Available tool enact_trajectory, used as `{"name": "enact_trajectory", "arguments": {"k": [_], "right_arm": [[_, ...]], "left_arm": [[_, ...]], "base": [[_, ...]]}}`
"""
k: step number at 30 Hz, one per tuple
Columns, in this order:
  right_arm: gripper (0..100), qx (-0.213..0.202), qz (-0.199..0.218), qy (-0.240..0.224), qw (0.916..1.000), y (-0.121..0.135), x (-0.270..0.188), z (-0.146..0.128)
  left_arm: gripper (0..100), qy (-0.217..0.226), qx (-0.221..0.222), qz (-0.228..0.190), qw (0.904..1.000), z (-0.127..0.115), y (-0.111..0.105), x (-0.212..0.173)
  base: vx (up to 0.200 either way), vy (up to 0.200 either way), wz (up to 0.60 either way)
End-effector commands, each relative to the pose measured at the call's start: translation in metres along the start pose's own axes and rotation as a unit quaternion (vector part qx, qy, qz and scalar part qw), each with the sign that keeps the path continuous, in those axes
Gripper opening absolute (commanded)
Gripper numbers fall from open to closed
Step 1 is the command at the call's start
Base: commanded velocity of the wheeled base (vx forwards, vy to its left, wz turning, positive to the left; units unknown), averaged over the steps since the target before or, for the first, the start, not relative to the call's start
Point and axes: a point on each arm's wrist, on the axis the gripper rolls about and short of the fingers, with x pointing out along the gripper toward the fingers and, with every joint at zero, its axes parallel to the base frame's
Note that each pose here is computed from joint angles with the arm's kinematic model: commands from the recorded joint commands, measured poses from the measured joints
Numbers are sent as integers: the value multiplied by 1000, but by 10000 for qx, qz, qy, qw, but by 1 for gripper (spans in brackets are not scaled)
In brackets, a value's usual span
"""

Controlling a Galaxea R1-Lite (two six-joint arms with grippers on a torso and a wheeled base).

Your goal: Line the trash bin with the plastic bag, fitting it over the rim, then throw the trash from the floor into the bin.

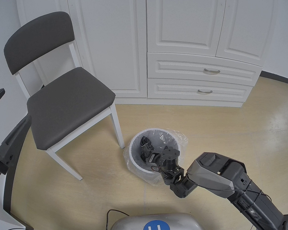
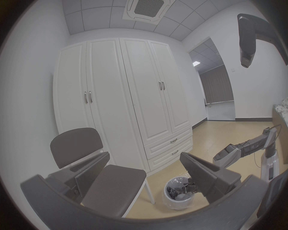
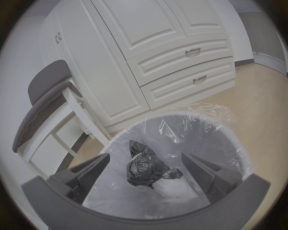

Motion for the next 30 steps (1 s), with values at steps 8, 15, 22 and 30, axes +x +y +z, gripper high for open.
{"name": "enact_trajectory", "arguments": {"k": [8, 15, 22, 30], "right_arm": [[100, -110, -10, 90, 9999, 0, -5, -4], [100, -2674, -140, -936, 9589, -1, -44, 74], [100, -3710, 222, -418, 9274, -31, -106, 144], [100, -3936, -90, -269, 9188, -87, -134, 194]], "left_arm": [[100, 2, -1, 0, 10000, 0, 0, 0], [100, -19, -3, 9, 10000, 0, 0, -1], [100, 28, 98, 21, 9999, -2, 0, -1], [100, 375, 81, 95, 9992, -11, -1, 12]], "base": [[0, 0, 0], [0, 0, 0], [0, 0, 0], [0, 0, 0]]}}
